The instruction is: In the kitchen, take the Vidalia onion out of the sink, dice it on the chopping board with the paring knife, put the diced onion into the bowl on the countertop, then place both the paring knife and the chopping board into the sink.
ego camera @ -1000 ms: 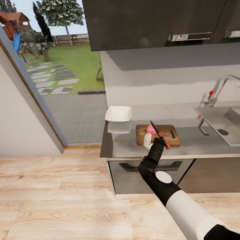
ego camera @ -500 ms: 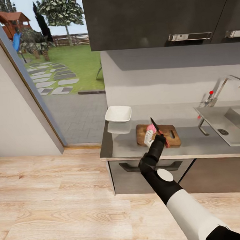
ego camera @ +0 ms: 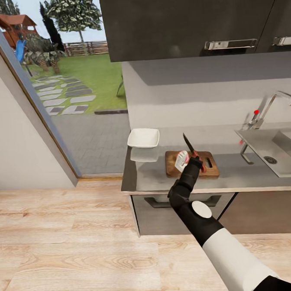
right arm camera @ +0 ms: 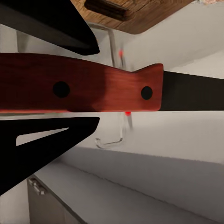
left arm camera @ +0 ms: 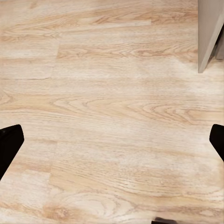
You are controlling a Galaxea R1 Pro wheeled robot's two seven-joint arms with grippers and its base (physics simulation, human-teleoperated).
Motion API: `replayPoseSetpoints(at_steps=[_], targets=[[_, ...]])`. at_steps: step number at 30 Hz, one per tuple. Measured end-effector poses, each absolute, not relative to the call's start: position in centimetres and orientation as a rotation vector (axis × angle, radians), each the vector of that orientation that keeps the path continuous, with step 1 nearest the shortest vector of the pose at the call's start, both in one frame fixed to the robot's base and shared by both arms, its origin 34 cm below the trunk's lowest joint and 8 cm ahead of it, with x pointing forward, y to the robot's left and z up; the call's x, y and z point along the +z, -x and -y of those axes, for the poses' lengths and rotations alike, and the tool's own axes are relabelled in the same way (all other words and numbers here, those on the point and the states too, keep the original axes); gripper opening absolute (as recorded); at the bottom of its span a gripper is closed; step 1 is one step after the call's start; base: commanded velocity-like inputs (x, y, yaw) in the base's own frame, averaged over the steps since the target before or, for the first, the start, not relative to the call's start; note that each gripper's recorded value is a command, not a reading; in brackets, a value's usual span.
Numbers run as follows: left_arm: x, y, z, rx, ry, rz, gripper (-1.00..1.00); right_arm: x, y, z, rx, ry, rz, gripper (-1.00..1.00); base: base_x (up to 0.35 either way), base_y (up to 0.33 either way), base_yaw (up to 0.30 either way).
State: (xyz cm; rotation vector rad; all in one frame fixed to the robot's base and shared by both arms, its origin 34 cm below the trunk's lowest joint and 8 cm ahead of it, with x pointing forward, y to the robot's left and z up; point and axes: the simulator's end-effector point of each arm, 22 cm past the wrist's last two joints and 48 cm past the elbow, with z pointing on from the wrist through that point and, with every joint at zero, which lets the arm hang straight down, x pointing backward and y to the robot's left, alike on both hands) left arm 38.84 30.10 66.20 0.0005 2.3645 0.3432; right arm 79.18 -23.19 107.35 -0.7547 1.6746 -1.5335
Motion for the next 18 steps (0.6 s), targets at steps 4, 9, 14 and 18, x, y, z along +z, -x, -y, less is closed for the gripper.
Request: replayPoseSetpoints(at_steps=[4, 9, 14, 18], targets=[[66.2, -38.8, -30.1, 0.343, -0.001, -2.365, 1.00, 106.7, -79.1, 23.1, -1.530, 0.771, -1.685, -1.00, 0.000, 0.000, 0.000], [66.2, -38.8, -30.1, 0.343, -0.001, -2.364, 1.00, 105.4, -79.0, 23.0, -1.531, 0.806, -1.702, -1.00, 0.000, 0.000, 0.000], [66.2, -38.8, -30.1, 0.343, -0.001, -2.364, 1.00, 104.1, -78.9, 23.0, -1.537, 0.841, -1.715, -1.00, 0.000, 0.000, 0.000], [66.2, -38.8, -30.1, 0.343, -0.001, -2.365, 1.00, 103.2, -78.7, 23.1, -1.540, 0.866, -1.726, -1.00, 0.000, 0.000, 0.000]])
